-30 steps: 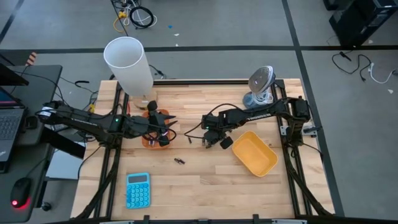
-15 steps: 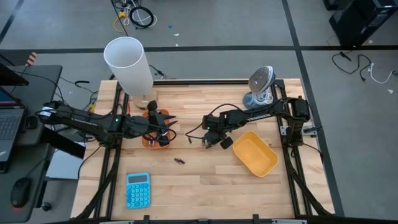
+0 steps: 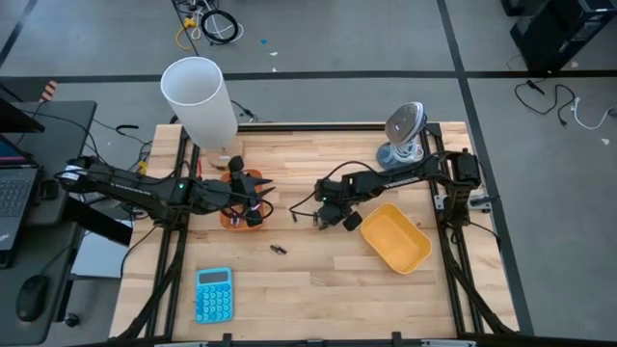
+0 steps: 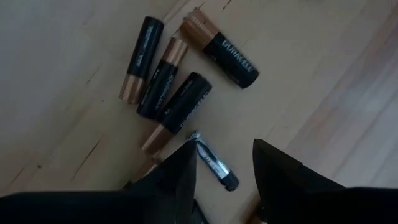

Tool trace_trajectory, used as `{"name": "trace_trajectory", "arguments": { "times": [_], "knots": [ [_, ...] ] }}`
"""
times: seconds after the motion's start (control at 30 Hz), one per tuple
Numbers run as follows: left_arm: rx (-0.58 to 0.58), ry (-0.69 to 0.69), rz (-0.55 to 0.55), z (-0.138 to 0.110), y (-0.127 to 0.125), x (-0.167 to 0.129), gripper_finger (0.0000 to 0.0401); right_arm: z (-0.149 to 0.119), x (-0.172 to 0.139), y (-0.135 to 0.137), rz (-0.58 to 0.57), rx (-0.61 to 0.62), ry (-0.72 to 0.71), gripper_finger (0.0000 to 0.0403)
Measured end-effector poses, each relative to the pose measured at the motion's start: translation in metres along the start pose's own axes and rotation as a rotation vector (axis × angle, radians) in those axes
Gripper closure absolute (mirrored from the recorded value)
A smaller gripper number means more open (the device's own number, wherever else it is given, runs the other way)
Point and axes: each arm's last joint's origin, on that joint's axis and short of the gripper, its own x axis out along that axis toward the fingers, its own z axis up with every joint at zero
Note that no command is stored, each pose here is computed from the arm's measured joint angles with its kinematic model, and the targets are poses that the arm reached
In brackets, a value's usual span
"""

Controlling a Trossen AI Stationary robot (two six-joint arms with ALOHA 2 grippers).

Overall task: Sort batteries
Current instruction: Put the silver battery into the orange bin

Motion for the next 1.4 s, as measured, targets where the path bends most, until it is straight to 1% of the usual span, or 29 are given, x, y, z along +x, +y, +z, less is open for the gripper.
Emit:
{"name": "trace_trajectory", "arguments": {
  "times": [0.23,0.43,0.53,0.67,0.8,0.93,1.1,1.4],
  "knots": [
    [0.001,0.000,0.000,0.000,0.000,0.000,0.0309,-0.004,0.007,0.004,-0.016,0.001,-0.011,0.0259],
    [0.001,0.000,0.000,0.000,0.000,0.000,0.0309,-0.004,0.007,-0.001,-0.044,0.010,-0.034,0.0265],
    [0.002,0.000,0.000,0.000,0.000,0.000,0.0309,-0.007,0.007,-0.004,-0.046,0.030,-0.035,0.0278],
    [0.002,0.000,0.000,0.000,0.000,0.000,0.0309,-0.012,0.007,-0.007,-0.006,0.068,-0.064,0.0302],
    [0.002,0.000,0.000,0.000,0.000,0.000,0.0309,-0.012,0.007,-0.008,-0.005,0.070,-0.071,0.0323],
    [0.001,0.000,0.000,0.000,0.000,0.000,0.0309,-0.012,0.007,-0.009,-0.011,0.070,-0.077,0.0335],
    [0.001,0.000,0.000,0.000,0.000,0.000,0.0309,-0.013,0.007,-0.011,-0.028,0.084,-0.075,0.0332],
    [-0.001,-0.002,-0.001,0.000,0.000,0.000,0.0309,-0.017,0.028,-0.010,0.014,0.134,-0.041,0.0308]
  ]
}}
